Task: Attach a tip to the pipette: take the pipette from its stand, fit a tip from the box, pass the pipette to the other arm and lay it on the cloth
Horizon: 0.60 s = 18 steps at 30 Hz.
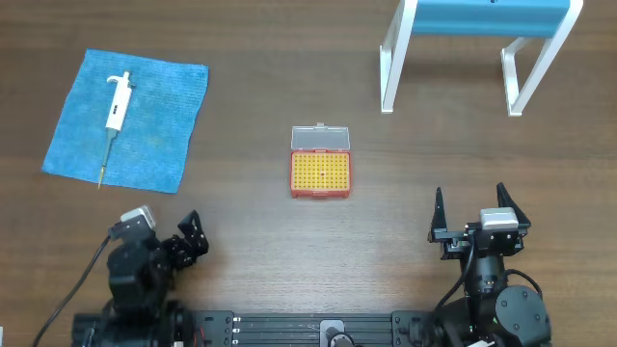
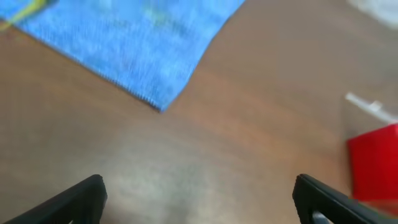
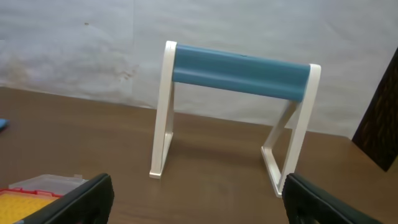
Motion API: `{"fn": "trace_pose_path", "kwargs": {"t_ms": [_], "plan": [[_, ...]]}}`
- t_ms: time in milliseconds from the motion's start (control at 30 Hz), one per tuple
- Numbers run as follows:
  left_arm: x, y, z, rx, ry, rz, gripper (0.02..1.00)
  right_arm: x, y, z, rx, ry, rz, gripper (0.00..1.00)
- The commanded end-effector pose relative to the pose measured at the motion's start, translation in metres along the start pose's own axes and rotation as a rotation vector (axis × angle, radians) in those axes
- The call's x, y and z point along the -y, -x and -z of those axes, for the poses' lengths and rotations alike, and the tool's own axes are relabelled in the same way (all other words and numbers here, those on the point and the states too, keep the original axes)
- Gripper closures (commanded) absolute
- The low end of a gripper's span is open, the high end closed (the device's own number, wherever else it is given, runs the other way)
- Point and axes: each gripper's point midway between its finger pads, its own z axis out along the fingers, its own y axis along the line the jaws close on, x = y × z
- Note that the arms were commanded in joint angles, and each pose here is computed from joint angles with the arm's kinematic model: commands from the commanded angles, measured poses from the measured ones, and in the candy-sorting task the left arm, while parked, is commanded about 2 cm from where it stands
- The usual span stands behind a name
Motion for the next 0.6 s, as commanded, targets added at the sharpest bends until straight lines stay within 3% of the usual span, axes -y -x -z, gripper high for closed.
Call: {"fn": "trace_pose_path", "kwargs": {"t_ms": [33,100,267,467,567,600], "plan": [[-0.005,-0.006,-0.005,-0.002,0.017,0.005,0.049,-0.002,-0.005,0.000,-0.012,0.011,-0.019,0.128],[-0.005,-0.006,-0.005,-0.003,0.017,0.005,0.047,-0.003,-0.010,0.000,-0.030,0.013,-0.017,0.128],[-0.005,-0.006,-0.005,-0.003,0.017,0.005,0.047,-0.004,-0.017,0.000,-0.060,0.014,-0.093,0.128],[-0.004,-0.004,-0.005,0.004,0.015,0.005,0.047,-0.004,-0.020,0.001,-0.072,0.014,-0.089,0.128],[0.006,0.019,-0.003,0.099,-0.028,0.003,0.047,-0.004,-0.020,0.001,-0.072,0.015,-0.089,0.128],[0.018,0.047,0.001,0.212,-0.078,0.001,0.049,-0.004,-0.020,0.001,-0.071,0.014,-0.089,0.128]]}}
